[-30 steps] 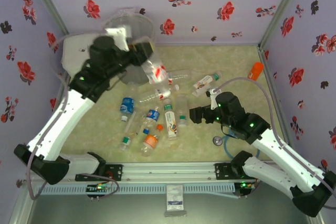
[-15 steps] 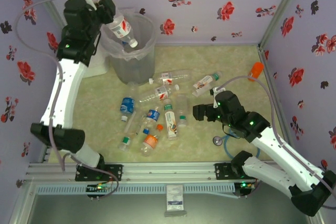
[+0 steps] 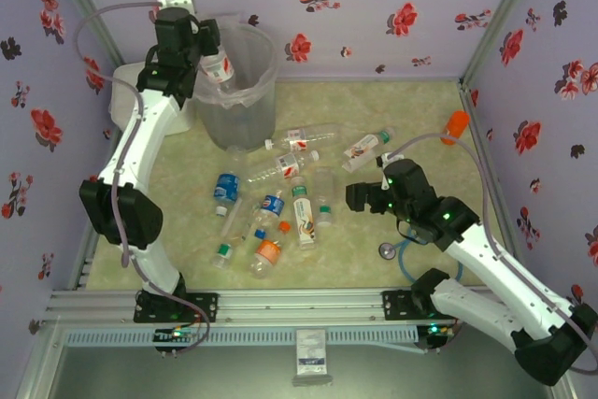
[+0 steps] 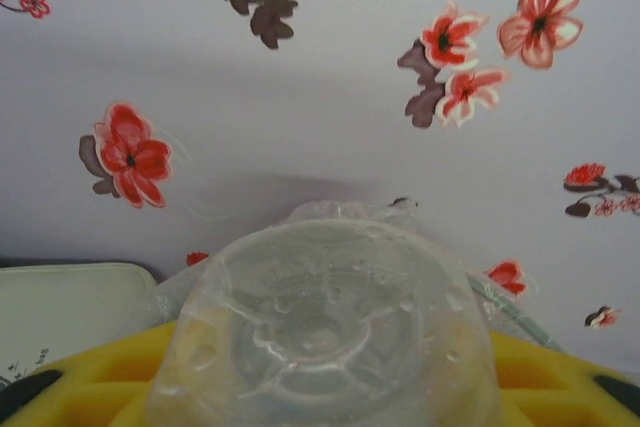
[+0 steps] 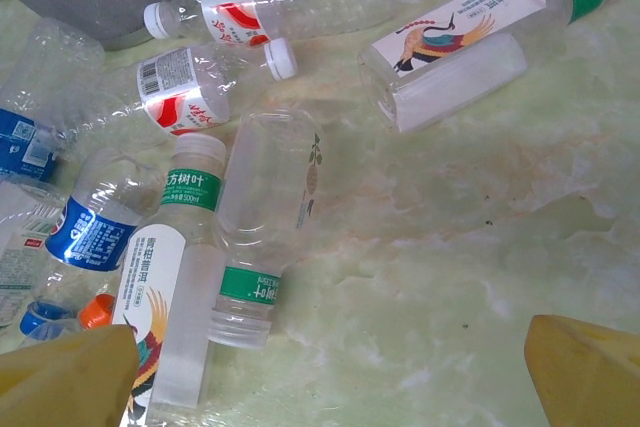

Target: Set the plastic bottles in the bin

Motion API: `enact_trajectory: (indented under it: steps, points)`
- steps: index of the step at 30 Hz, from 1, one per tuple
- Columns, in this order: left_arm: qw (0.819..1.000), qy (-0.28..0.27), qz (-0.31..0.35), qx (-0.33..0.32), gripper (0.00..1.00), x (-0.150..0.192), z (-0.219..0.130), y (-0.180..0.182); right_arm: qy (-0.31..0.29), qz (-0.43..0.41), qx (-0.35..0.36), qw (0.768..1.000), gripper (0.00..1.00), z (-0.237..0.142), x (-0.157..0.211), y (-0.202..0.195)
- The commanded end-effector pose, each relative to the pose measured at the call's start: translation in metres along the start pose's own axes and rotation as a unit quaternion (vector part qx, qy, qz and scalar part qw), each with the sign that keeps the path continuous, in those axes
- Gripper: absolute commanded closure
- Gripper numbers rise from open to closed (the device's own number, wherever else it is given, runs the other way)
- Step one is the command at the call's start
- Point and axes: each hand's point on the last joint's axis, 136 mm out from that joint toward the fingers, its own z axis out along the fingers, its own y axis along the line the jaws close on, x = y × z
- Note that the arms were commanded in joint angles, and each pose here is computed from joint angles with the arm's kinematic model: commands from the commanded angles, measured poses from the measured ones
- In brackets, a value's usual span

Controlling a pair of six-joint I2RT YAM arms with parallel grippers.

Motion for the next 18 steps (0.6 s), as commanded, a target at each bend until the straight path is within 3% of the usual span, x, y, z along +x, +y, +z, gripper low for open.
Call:
enact_trajectory:
  steps: [1,4,8,14,18]
  points:
    - [0.999,0.033,0.034,-0.003,0.53,0.027,0.012,-0.003,-0.003,-0.001,-0.027,1.000,0.00,0.006,-0.003,0.007]
    - [0.999,0.037,0.032,-0.003,0.34,0.036,0.013,-0.002,-0.012,0.010,-0.046,0.999,0.00,0.006,-0.008,0.012]
    - [0.999,0.040,0.035,0.003,0.17,0.030,0.013,-0.006,-0.018,0.020,-0.045,0.999,0.00,0.007,-0.011,0.009]
    - [0.998,0.024,0.048,0.024,0.02,-0.001,-0.005,-0.019,-0.031,0.040,-0.036,0.998,0.00,0.010,-0.015,0.002]
    - [0.997,0.006,0.065,0.033,0.00,-0.032,-0.035,-0.025,-0.031,0.049,-0.025,0.998,0.00,0.011,-0.018,-0.004]
